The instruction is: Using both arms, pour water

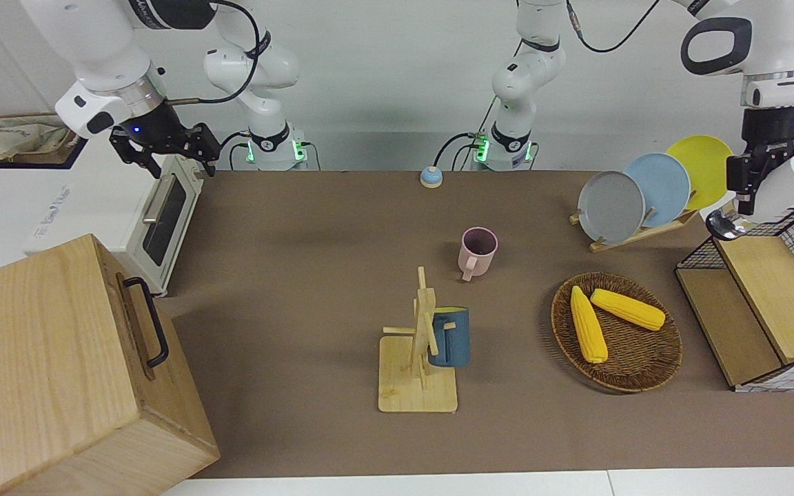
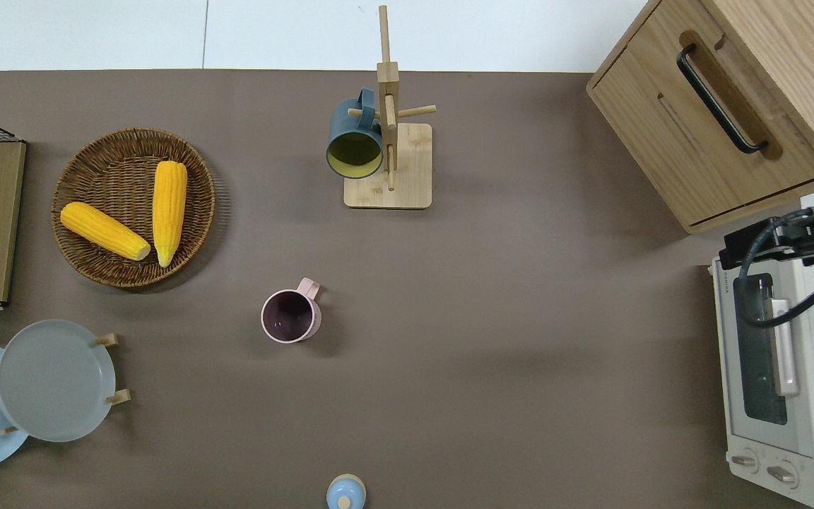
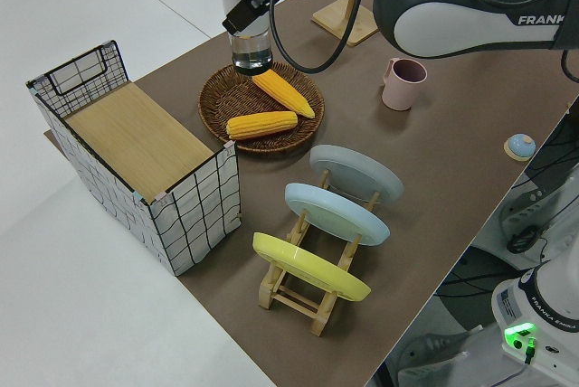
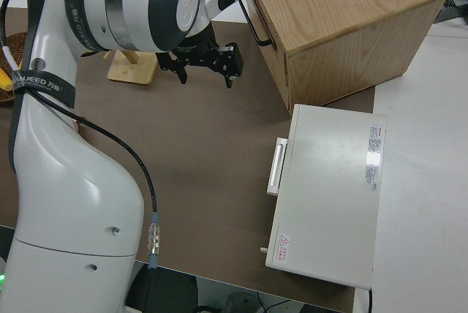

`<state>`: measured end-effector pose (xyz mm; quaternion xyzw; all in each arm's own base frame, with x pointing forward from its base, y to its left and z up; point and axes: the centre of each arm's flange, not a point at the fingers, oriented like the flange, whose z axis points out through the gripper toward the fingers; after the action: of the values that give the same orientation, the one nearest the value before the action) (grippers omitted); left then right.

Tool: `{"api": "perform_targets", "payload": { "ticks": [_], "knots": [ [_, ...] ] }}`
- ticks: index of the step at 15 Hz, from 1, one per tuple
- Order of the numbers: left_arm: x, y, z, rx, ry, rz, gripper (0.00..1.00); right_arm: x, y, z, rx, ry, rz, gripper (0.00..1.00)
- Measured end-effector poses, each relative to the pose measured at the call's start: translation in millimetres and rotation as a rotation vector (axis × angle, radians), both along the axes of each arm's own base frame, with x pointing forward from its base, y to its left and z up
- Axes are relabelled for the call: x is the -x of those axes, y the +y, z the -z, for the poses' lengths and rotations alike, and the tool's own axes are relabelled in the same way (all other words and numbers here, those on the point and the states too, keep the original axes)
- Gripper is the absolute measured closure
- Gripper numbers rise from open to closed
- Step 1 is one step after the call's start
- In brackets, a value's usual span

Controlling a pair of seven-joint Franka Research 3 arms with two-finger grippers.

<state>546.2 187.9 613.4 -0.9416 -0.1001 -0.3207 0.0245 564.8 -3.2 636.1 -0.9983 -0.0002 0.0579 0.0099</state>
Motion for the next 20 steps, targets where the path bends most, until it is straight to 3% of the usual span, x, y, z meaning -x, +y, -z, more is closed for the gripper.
{"api": "perform_targets", "payload": {
  "ticks": [5, 9, 18, 20],
  "knots": [
    [-21.3, 46.3, -12.0, -0.009, -0.039, 0.0, 0.37, 0.0, 0.0, 0.0, 0.0, 0.0, 0.0, 0.0],
    [-33.9, 80.1, -1.7, 0.001, -0.054, 0.035, 0.37, 0.0, 0.0, 0.0, 0.0, 0.0, 0.0, 0.0],
    [-33.3, 157.5, 47.9, -0.004, -0.118, 0.129, 0.37, 0.0, 0.0, 0.0, 0.0, 0.0, 0.0, 0.0],
    [-37.4, 164.0, 58.8, -0.024, -0.135, 0.128, 0.37, 0.0, 0.0, 0.0, 0.0, 0.0, 0.0, 0.0]
  ]
}}
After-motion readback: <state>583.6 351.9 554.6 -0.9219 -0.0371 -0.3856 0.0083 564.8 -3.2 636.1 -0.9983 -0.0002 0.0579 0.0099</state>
